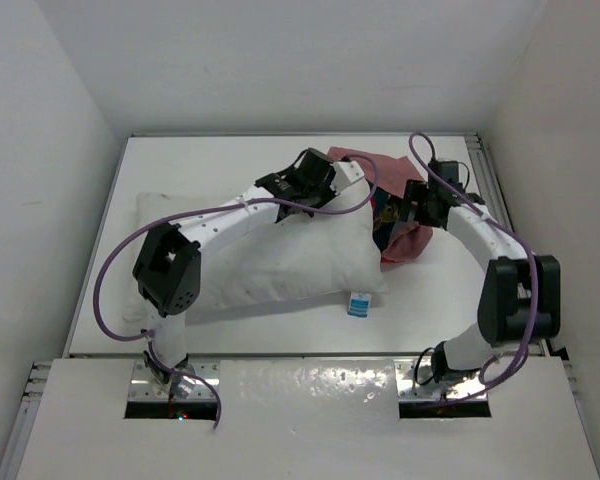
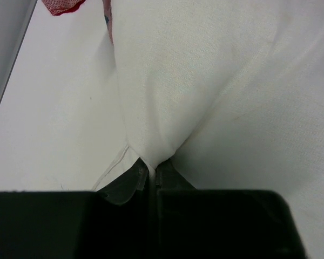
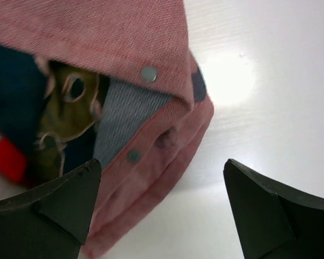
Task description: Put the pillow into the pillowcase
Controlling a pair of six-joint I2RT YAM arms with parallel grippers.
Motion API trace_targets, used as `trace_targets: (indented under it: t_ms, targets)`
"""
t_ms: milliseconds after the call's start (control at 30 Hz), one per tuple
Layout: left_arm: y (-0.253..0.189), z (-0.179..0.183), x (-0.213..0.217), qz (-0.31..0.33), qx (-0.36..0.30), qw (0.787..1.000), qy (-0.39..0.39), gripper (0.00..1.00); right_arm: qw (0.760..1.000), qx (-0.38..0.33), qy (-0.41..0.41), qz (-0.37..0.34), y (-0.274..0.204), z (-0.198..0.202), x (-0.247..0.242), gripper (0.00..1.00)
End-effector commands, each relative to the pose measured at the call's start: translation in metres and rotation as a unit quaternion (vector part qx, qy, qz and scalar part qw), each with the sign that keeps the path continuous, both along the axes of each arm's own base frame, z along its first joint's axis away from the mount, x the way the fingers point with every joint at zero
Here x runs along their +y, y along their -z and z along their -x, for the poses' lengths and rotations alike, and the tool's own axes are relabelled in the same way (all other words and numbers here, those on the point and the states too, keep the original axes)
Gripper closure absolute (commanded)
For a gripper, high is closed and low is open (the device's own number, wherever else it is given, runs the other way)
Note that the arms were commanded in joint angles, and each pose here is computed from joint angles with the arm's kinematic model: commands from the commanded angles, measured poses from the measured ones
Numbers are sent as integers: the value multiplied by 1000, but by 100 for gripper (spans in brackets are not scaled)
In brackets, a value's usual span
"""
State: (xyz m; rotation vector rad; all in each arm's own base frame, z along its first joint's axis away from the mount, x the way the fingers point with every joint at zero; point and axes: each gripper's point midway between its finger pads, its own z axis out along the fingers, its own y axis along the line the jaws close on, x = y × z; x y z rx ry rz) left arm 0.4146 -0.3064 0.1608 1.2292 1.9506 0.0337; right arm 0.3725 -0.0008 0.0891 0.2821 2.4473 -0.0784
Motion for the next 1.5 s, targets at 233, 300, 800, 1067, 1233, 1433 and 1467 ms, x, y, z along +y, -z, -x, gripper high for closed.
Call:
trace_targets:
  t_ms: [233,300,800,1067,1233,1433,1467]
  targets:
    - [-1,-8,-3,4,-23,1000,-13,100,998,-63,14,-22,19,-102,-2,15]
    - [2,-7,-4,6,-19,1000,-12,100,998,-60,12,-28,26,-111,2,35]
    - [-26,37,-51,39,53,992,103,100,981,-179,-68,31,-147,-95,56,100]
    - [-34,85,-71,23,83,977,196,100,976,-188,-108,11,-172,-110,92,100]
    - [-44,80,-70,28,65,981,180,100,975,-189,-120,8,-176,-106,103,100]
    - [-76,-11,-27,73,-39,996,-33,100,964,-179,-197,-21,-160,-61,123,100]
    - [-84,-23,-22,92,-49,993,-59,100,963,-174,-202,-27,-152,-43,119,100]
